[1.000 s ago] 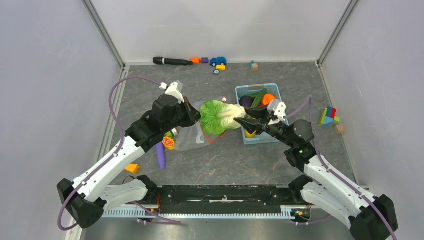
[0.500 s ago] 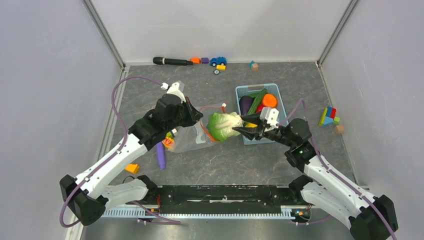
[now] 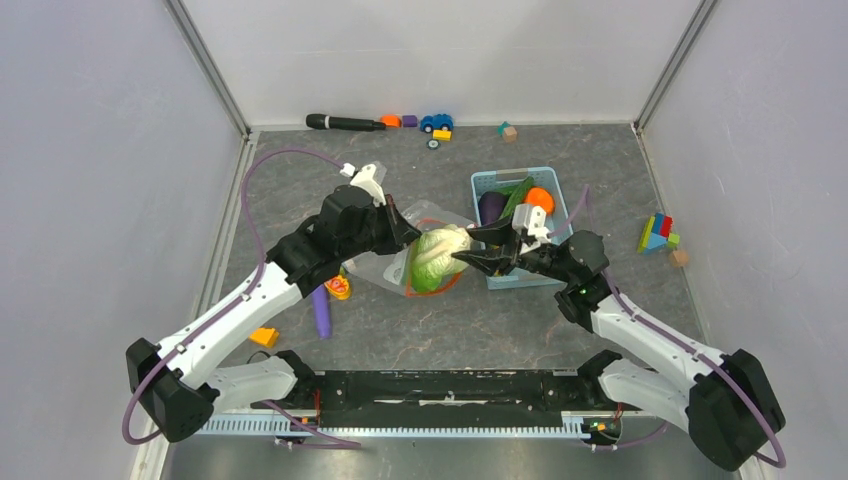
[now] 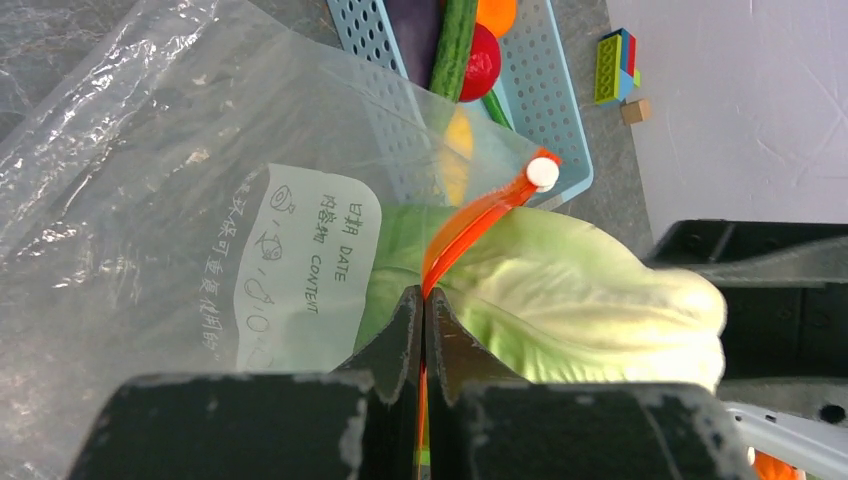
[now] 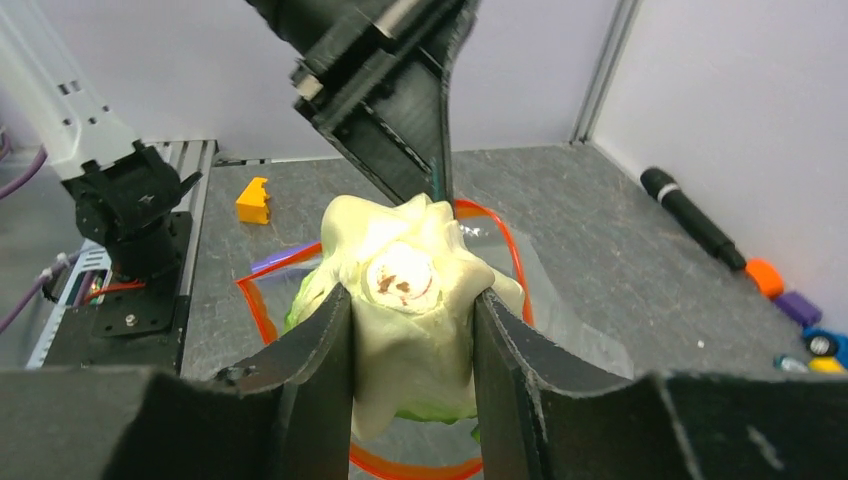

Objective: Place the food in the zip-top bag and seal the zipper
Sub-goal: Place the fake vegetable in the zipper food storage bag.

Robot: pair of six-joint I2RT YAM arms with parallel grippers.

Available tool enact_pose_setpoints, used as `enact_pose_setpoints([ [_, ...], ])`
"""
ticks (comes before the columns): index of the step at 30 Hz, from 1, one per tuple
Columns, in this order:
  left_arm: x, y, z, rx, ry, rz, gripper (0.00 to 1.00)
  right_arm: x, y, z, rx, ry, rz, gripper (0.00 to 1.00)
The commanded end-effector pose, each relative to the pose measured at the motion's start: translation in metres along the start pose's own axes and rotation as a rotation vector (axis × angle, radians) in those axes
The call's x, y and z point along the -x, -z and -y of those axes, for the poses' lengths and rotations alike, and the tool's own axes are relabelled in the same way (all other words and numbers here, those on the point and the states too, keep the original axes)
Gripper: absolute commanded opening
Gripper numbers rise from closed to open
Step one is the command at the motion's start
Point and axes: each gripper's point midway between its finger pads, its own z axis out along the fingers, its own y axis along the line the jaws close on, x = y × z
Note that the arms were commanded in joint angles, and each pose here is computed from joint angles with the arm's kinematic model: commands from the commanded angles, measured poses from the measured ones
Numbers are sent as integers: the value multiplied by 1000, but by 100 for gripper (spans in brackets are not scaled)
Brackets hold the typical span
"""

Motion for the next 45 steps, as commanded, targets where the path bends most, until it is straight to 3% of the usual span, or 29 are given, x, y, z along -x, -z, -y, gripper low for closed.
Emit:
enact_pose_setpoints([
  [1, 17, 11, 33, -115, -50, 42, 2, 17, -9, 38, -190, -55, 59, 0],
  [10, 15, 9, 38, -141, -61, 31, 2, -15, 0, 69, -459, -125, -23, 0],
  [17, 15, 2, 37, -137, -50, 27, 2, -30, -16, 43, -348, -16, -102, 0],
  [21, 15, 1, 41, -155, -64, 25, 2, -51, -26, 29, -230, 29, -208, 0],
  [26, 7, 2, 50, -217, -102, -22, 2, -72, -30, 30, -239, 28, -308, 0],
  [29, 2, 3, 53, -241, -117, -44, 2, -71, -22, 66, -489, -92, -322, 0],
  [33, -6, 5, 53, -270, -150, -71, 2, -73, -4, 107, -904, -403, -352, 0],
  [35, -12, 4, 52, -279, -164, -93, 2, -72, -9, 107, -929, -505, -328, 0],
  [39, -30, -6, 39, -277, -225, -126, 2, -73, -23, 97, -914, -690, -290, 15],
  [45, -45, -2, 42, -340, -250, -147, 2, -84, -19, 97, -979, -783, -272, 21],
])
